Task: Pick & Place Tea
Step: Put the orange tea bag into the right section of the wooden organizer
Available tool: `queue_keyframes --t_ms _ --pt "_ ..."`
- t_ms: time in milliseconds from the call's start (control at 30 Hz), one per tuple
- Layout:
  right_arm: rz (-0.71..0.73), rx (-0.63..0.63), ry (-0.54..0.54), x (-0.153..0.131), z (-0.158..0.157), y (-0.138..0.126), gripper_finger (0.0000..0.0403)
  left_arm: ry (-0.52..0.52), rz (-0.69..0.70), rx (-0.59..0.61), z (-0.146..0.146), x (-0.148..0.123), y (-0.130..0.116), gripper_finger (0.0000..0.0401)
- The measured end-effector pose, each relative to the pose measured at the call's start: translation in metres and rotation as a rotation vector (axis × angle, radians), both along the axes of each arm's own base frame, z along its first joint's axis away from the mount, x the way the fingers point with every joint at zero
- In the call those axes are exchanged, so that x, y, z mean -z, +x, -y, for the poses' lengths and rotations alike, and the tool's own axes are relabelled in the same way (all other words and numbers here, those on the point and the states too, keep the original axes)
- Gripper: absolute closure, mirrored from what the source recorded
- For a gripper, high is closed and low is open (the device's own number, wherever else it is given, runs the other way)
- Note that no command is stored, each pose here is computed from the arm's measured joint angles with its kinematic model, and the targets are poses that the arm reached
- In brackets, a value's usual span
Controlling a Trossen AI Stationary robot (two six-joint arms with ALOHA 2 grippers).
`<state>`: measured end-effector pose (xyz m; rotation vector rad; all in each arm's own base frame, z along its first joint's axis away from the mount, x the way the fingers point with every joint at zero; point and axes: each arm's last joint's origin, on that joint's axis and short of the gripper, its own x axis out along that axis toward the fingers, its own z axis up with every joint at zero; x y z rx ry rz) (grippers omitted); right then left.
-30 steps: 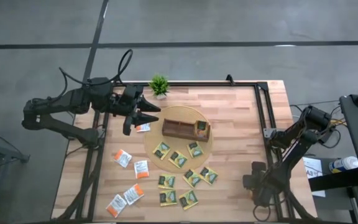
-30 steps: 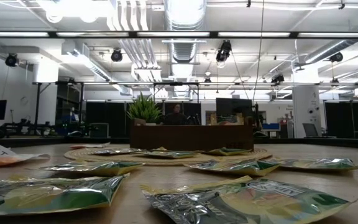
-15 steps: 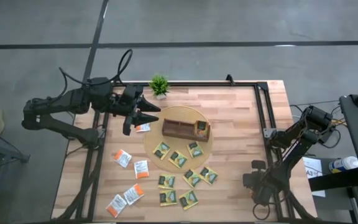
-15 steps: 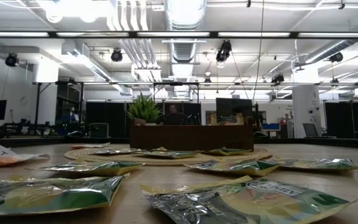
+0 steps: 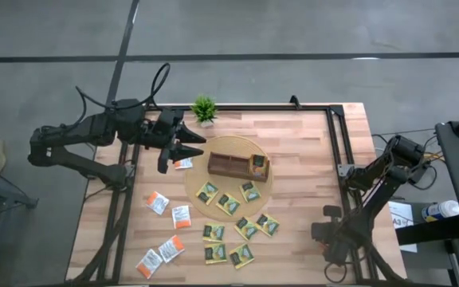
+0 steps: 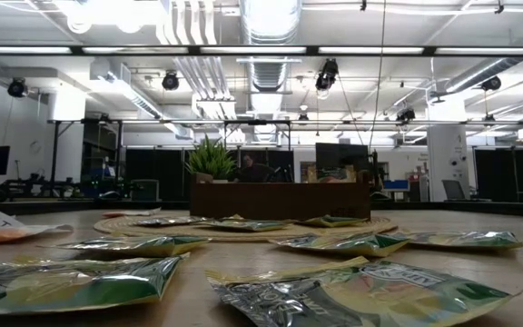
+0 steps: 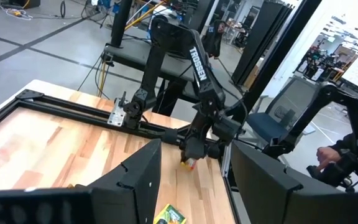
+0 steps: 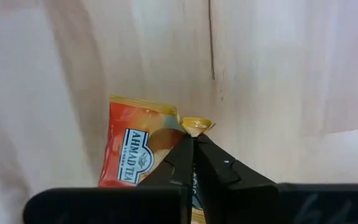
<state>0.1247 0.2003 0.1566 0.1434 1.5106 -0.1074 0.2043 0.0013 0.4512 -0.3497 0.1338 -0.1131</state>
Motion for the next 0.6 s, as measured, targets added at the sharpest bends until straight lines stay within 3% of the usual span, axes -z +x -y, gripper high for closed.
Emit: queue_keyframes --t_ms 267,600 --pt "0.072 0.034 -0.142 -0.038 0.008 0.017 0.0394 0.000 0.000 0.000 0.000 0.000 0.000 0.0213" --pt "0.158 0.061 -0.245 -0.068 0.037 0.063 0.0394 0.000 0.000 0.000 0.000 0.000 0.000 0.0213"
